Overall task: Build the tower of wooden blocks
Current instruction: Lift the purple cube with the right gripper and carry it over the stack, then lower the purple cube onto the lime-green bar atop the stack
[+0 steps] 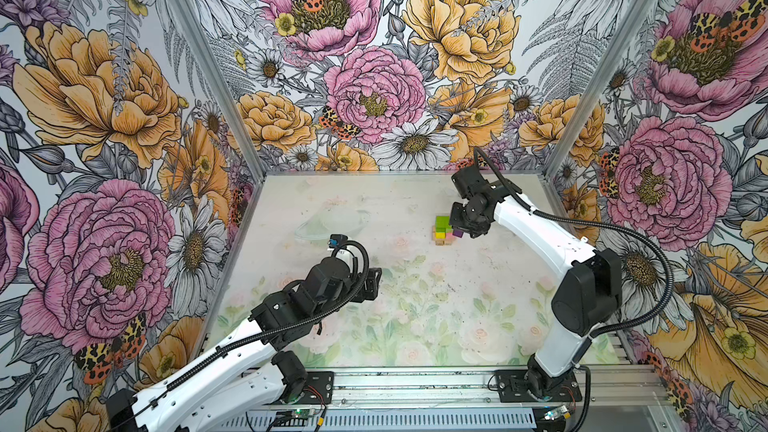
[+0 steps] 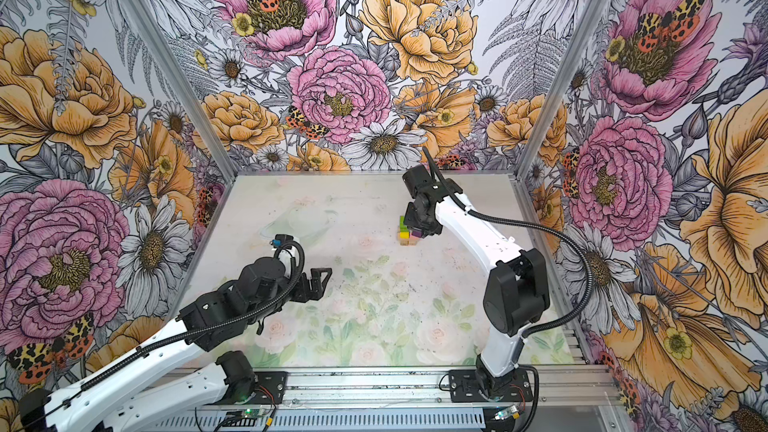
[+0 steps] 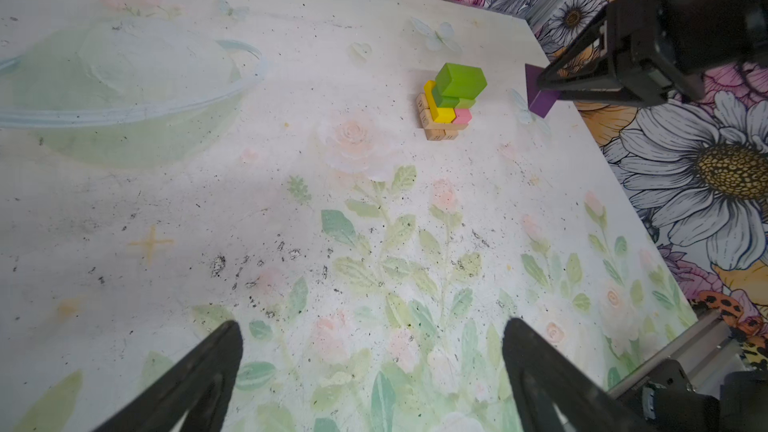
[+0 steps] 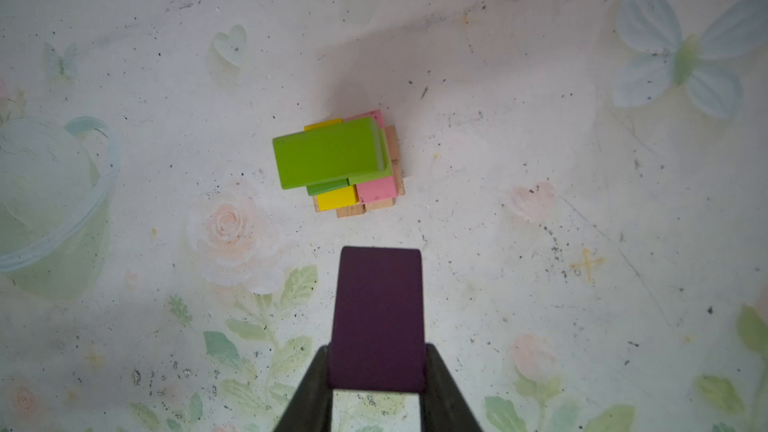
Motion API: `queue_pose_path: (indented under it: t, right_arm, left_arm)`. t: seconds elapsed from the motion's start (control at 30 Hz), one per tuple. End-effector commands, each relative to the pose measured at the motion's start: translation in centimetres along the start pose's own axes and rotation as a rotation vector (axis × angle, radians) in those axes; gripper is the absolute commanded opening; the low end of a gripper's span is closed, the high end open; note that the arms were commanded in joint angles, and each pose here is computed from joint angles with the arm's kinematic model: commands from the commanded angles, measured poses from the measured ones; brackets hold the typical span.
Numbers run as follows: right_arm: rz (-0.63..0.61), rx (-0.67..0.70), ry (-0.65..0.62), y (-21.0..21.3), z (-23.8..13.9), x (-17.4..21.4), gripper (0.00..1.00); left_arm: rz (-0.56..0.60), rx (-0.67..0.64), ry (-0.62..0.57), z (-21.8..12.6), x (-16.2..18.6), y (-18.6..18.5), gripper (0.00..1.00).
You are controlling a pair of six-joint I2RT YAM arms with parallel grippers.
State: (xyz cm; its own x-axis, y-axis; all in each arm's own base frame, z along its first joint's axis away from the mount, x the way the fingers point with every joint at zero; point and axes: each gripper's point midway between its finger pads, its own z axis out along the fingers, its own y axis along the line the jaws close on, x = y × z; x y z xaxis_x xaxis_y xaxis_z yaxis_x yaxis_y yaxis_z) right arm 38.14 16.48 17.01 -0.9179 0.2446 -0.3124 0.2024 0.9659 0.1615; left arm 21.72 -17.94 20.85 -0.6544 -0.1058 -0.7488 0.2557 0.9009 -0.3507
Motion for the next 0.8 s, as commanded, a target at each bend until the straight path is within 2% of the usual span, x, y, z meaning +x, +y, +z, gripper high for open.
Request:
queue_pose_path:
  t: [0.0,0.4,0.77]
  right_arm:
    - [-0.091,0.008,0.021,0.9,0.5,-0.8,0.26]
    - [-0.217,0.050,0.035,2.0,2.2,-4.6,0.26]
    - [-0.219,0.065,0.061,0.9,3.8,-5.8,0.26]
  left_arm:
    - [0.019,0.041,-0.003,0.2,-0.9,-1.2,0.99]
    - [0.003,0.023,-0.004,1.4,-1.9,-1.5,0.99]
    - [0.003,0.007,0.004,2.6,-2.5,-1.9,0.99]
